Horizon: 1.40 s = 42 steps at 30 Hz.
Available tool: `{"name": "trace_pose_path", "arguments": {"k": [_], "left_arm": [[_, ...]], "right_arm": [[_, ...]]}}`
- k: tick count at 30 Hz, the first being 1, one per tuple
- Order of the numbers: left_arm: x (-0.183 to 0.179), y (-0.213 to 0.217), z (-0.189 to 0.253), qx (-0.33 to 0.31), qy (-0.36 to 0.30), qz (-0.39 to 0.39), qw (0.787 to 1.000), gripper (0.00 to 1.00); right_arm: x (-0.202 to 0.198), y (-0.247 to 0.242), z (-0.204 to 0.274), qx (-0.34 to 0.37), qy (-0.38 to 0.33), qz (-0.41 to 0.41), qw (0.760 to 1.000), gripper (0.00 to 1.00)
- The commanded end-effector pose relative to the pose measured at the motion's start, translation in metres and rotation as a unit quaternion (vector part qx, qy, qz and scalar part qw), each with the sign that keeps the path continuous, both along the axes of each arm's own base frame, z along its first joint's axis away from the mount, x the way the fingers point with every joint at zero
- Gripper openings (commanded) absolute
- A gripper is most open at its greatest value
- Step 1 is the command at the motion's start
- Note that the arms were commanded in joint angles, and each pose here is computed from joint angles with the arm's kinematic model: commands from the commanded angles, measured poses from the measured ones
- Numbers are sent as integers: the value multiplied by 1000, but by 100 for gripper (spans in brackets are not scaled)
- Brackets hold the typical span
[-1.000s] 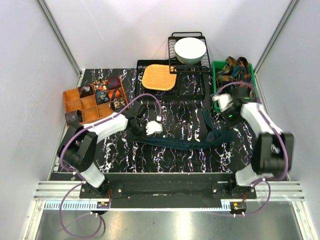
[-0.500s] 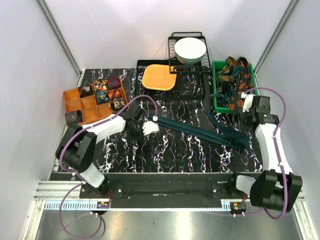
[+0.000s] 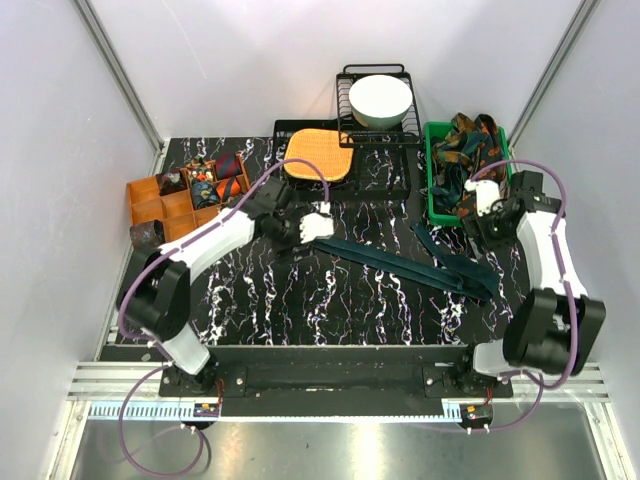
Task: Roll the ties
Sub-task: Flatten out the tie at the center of the board.
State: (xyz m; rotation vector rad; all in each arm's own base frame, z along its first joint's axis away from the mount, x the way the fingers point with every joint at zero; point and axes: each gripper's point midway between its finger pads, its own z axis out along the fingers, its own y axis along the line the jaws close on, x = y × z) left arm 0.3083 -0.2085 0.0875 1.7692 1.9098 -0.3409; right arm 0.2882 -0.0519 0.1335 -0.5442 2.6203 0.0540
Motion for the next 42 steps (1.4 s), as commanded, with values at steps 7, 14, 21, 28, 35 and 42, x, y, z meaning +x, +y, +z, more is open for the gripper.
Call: {"name": "trace_pose_path", "arguments": {"k": [7,14,21,28,35,42], "left_arm": [[49,-64,-21,-11,-22,-89,996,82],[66,-61,-58,40,-22,-90,995,79],[13,-12,-85,128,46,-134,982,47],[-60,40,-77,153,82,-138,975,29],[-75,37,-55,115,86,-94,985,54],[-61,24,-41,88,69,-83,990,69]], "right_arm": [[7,3,-10,5,32,80,996,70],[14,-4,-15,-12,39,79,996,65],[28,-2,-6,3,32,71,997,65],[29,9,-9,28,42,76,996,62],[29,40,-24,-2,42,102,994,55],[47,83,-34,-35,46,144,988,64]]}}
